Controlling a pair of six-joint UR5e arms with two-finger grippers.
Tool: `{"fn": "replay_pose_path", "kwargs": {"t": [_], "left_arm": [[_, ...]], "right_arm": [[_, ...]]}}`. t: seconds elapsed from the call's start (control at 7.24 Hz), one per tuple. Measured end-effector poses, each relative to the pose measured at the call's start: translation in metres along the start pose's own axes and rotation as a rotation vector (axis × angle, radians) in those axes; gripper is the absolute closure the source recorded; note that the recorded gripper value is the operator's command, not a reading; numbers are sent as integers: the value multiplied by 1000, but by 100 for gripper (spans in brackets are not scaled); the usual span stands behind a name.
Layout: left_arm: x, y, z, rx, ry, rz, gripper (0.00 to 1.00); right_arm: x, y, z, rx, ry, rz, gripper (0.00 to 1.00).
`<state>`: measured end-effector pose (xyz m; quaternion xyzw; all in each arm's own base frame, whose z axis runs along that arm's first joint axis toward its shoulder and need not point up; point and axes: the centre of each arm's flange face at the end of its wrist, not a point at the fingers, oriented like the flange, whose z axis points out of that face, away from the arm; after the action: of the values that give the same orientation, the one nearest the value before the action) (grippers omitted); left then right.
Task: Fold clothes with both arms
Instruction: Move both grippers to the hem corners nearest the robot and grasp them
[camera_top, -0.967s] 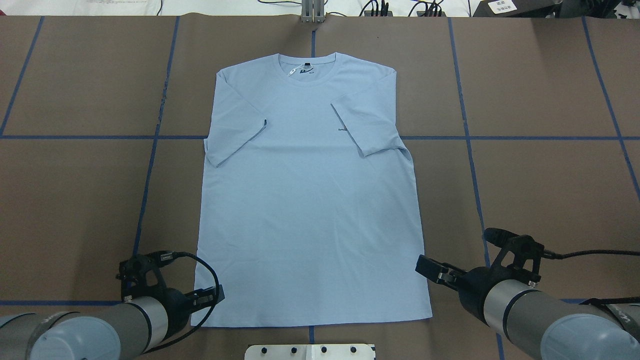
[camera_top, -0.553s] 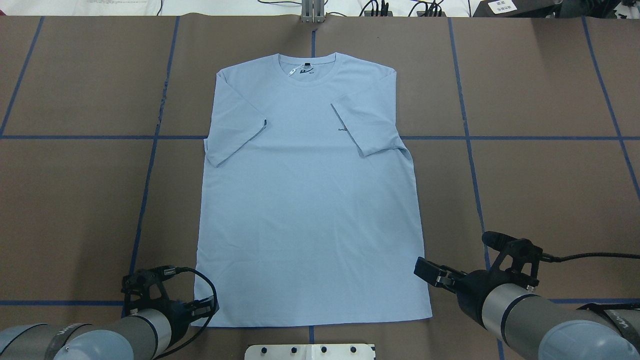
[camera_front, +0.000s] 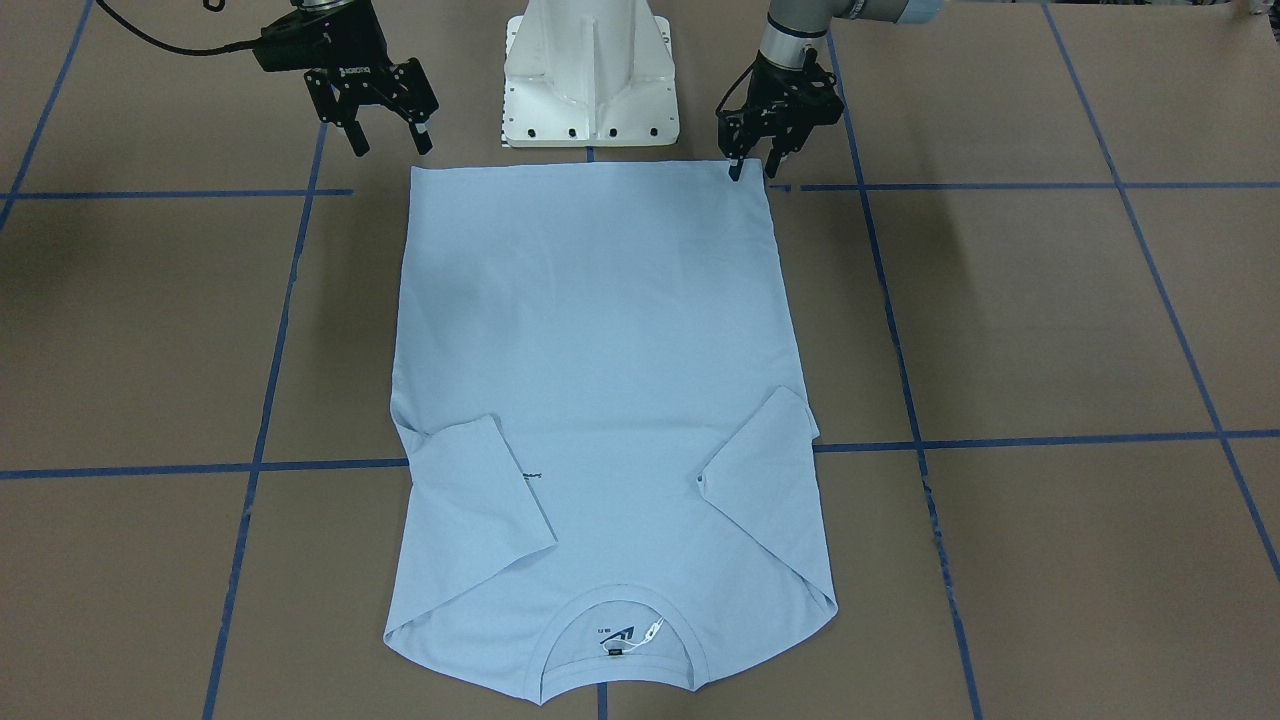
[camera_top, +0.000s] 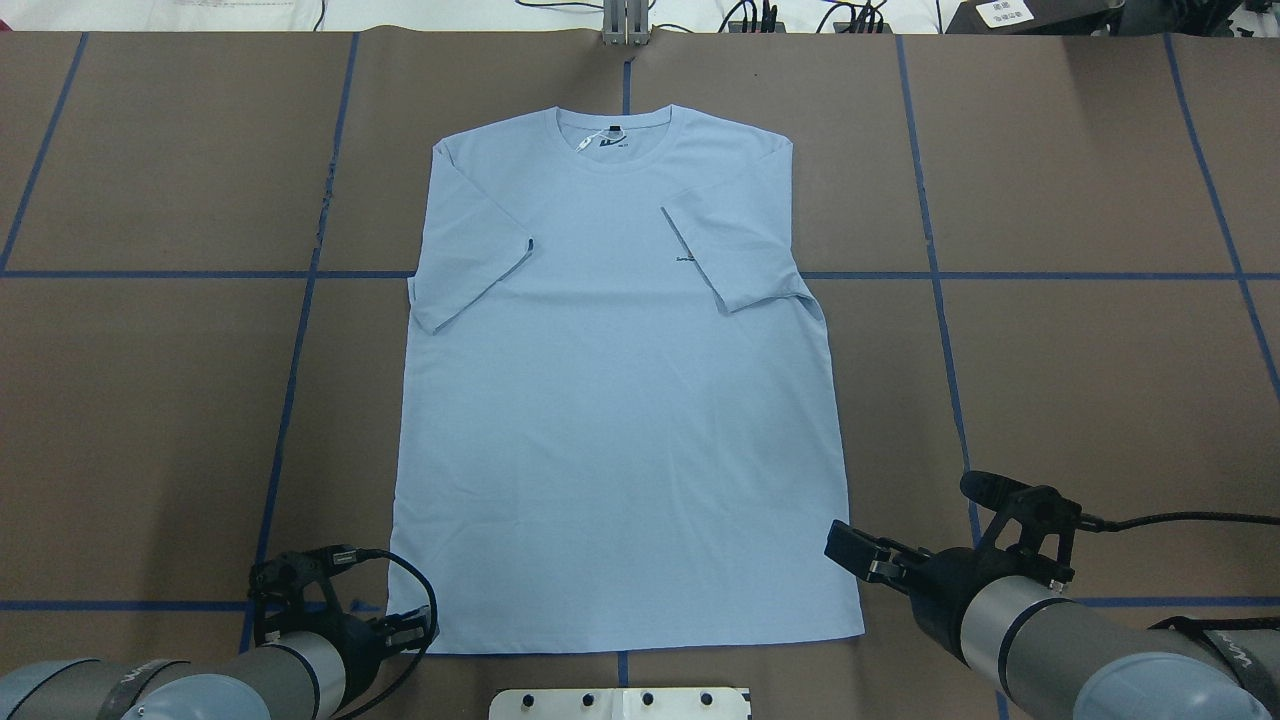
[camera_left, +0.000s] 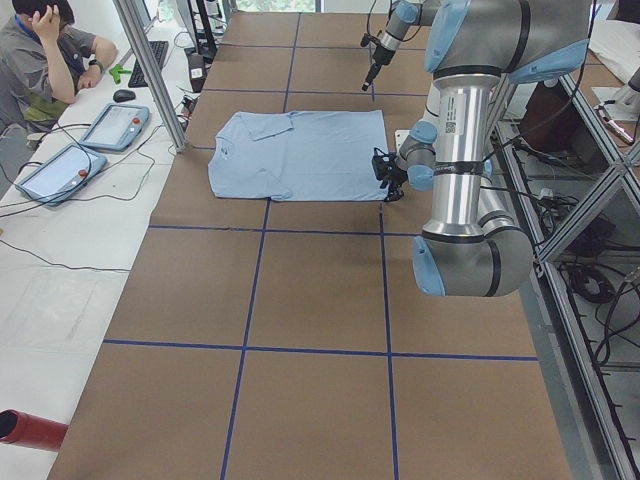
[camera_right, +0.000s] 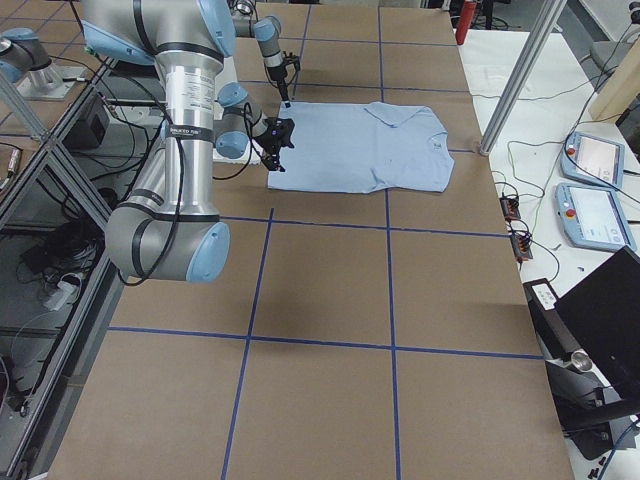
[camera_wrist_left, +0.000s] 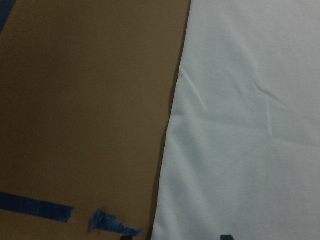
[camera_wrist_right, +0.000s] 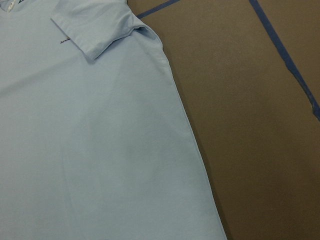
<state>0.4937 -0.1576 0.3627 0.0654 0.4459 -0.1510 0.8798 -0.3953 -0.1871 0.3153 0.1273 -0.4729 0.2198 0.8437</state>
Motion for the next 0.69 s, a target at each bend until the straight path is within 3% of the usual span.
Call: {"fn": "replay_pose_path", "kwargs": {"t": [0.41, 0.55, 0.69], "left_arm": [[1, 8, -1, -12, 2, 6, 89], [1, 9, -1, -15, 3, 8, 100], [2, 10, -2, -16, 5, 8, 100]], "right_arm": [[0, 2, 0, -1, 0, -2, 1], [0, 2, 1, -1, 1, -2, 1], [1, 2, 1, -1, 2, -2, 1]]}}
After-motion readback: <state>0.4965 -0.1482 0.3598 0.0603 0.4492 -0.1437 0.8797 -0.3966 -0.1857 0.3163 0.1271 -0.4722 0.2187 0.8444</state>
